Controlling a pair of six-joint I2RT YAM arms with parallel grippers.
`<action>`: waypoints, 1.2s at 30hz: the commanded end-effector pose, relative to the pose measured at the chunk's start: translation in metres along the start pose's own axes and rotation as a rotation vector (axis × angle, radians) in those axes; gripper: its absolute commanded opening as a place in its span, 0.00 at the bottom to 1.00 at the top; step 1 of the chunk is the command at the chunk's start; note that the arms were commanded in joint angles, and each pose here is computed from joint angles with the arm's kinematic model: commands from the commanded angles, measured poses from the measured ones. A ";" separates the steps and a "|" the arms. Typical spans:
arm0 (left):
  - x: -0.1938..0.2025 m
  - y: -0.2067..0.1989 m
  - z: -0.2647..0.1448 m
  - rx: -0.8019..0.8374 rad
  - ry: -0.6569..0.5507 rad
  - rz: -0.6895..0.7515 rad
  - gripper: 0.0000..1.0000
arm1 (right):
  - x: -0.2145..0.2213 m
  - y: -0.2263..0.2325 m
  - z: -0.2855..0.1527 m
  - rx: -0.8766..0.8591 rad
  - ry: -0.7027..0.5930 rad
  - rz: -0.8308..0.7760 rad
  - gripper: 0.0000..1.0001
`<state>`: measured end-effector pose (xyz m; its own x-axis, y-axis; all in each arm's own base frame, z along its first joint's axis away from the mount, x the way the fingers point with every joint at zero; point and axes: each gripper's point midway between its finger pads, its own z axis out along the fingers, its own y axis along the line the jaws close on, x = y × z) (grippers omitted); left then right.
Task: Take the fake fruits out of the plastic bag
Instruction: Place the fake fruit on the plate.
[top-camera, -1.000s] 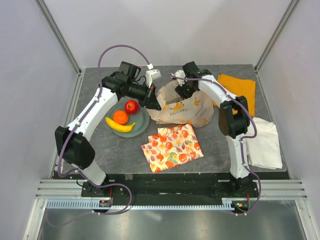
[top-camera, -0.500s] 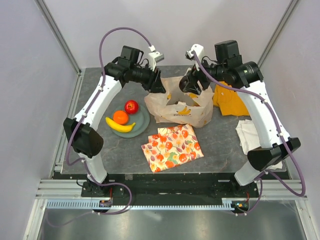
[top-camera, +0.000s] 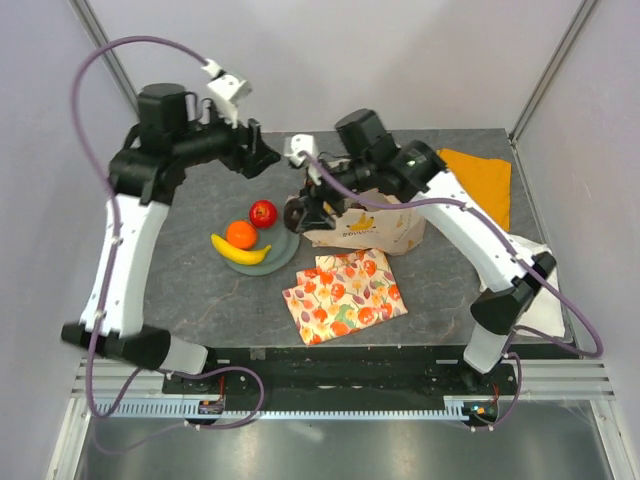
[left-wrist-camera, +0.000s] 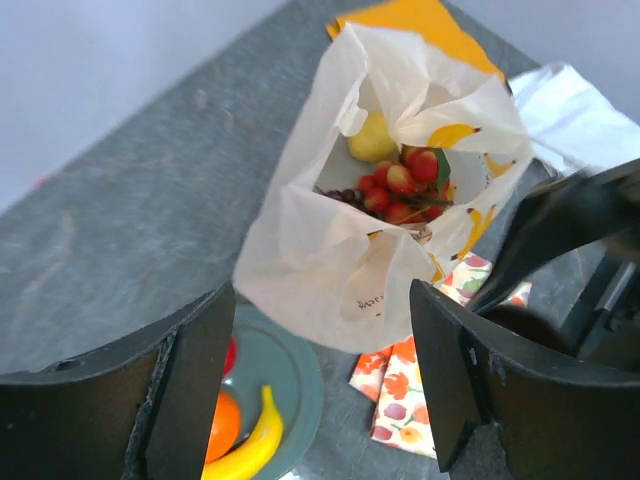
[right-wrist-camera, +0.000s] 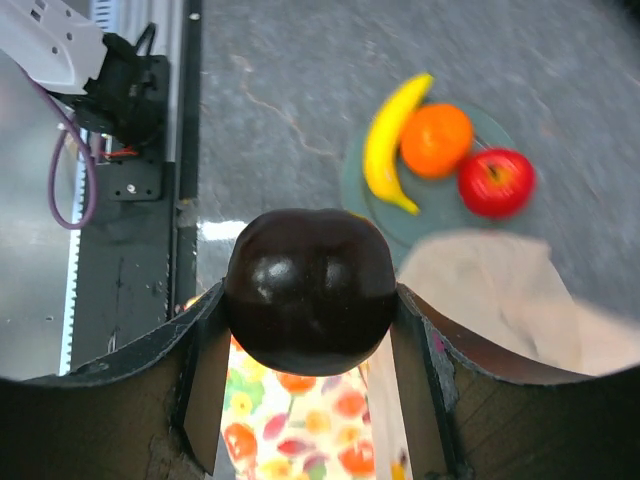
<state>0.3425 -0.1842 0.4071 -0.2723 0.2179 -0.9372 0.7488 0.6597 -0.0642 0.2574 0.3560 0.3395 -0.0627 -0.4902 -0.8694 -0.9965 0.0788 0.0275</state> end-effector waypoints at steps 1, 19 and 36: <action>-0.011 0.005 -0.058 -0.141 -0.082 0.030 0.78 | -0.015 0.008 0.056 -0.074 -0.032 -0.105 0.42; 0.019 -0.005 -0.116 -0.253 -0.097 0.043 0.79 | 0.114 -0.113 0.173 0.225 0.258 0.154 0.41; 0.030 -0.003 -0.118 -0.232 -0.103 -0.050 0.79 | 0.170 -0.136 0.196 0.310 0.391 0.181 0.49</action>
<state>0.2654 -0.0881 0.4162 -0.2345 0.1464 -0.9610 0.5519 0.8339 -0.0077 0.3880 0.4296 0.0858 -0.2971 -0.7387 -0.6050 -0.9214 0.3881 -0.0215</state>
